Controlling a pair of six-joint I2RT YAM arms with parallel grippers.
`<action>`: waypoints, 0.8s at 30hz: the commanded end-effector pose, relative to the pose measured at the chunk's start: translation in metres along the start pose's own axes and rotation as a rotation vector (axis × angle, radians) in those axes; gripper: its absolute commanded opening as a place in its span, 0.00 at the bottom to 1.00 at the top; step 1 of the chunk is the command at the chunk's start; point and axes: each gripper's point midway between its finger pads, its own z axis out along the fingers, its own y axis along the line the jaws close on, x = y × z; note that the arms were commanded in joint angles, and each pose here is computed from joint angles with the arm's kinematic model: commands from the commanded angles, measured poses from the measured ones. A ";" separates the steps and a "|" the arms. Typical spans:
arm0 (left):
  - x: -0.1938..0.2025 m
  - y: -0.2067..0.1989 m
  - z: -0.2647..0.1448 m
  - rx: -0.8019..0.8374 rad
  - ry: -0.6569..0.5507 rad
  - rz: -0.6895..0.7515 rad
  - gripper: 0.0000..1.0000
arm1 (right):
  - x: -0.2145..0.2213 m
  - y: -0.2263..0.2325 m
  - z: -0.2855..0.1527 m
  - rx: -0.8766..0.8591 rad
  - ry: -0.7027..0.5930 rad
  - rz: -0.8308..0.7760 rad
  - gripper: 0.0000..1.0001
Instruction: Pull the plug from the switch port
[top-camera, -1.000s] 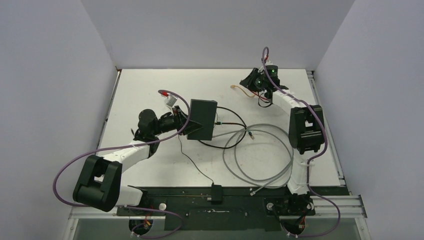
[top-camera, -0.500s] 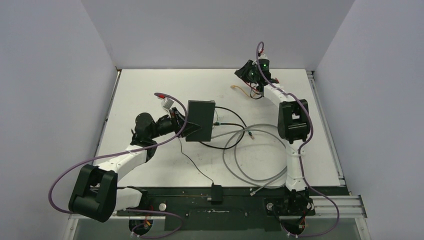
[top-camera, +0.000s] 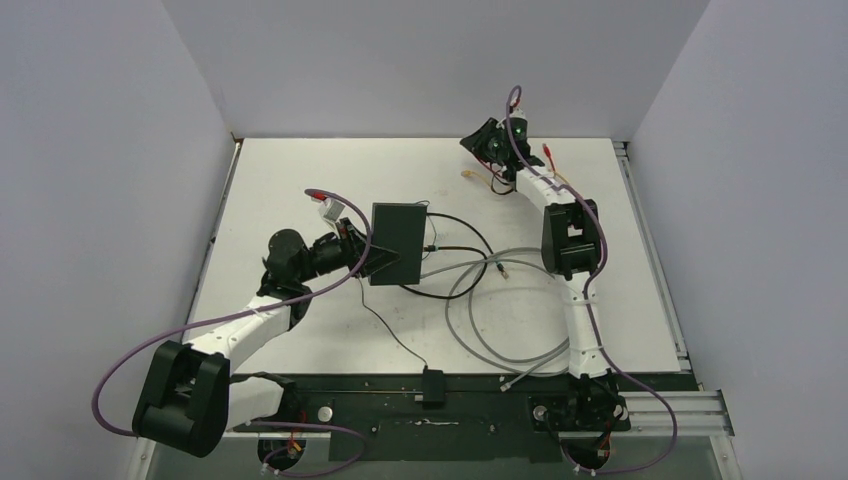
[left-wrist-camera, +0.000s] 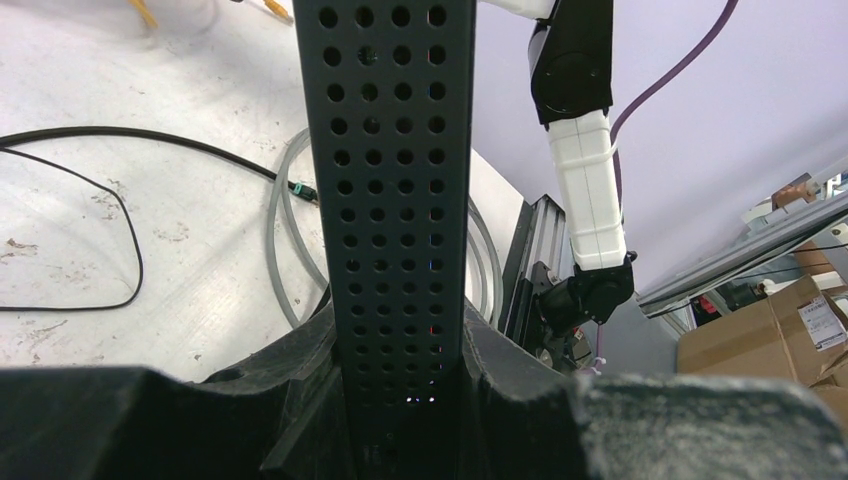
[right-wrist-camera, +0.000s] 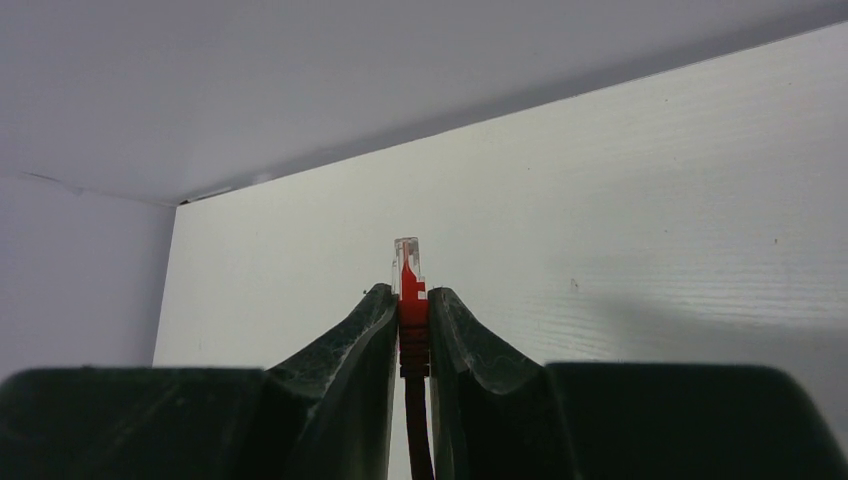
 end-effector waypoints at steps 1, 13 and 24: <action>-0.031 -0.024 0.001 0.059 -0.076 0.127 0.00 | -0.029 0.031 -0.006 -0.040 -0.051 -0.070 0.22; -0.032 -0.022 0.003 0.063 -0.063 0.136 0.00 | -0.058 0.009 -0.039 0.149 -0.066 -0.209 0.77; -0.023 -0.002 0.004 -0.014 -0.049 0.101 0.00 | -0.072 0.050 -0.087 0.076 -0.091 -0.240 0.86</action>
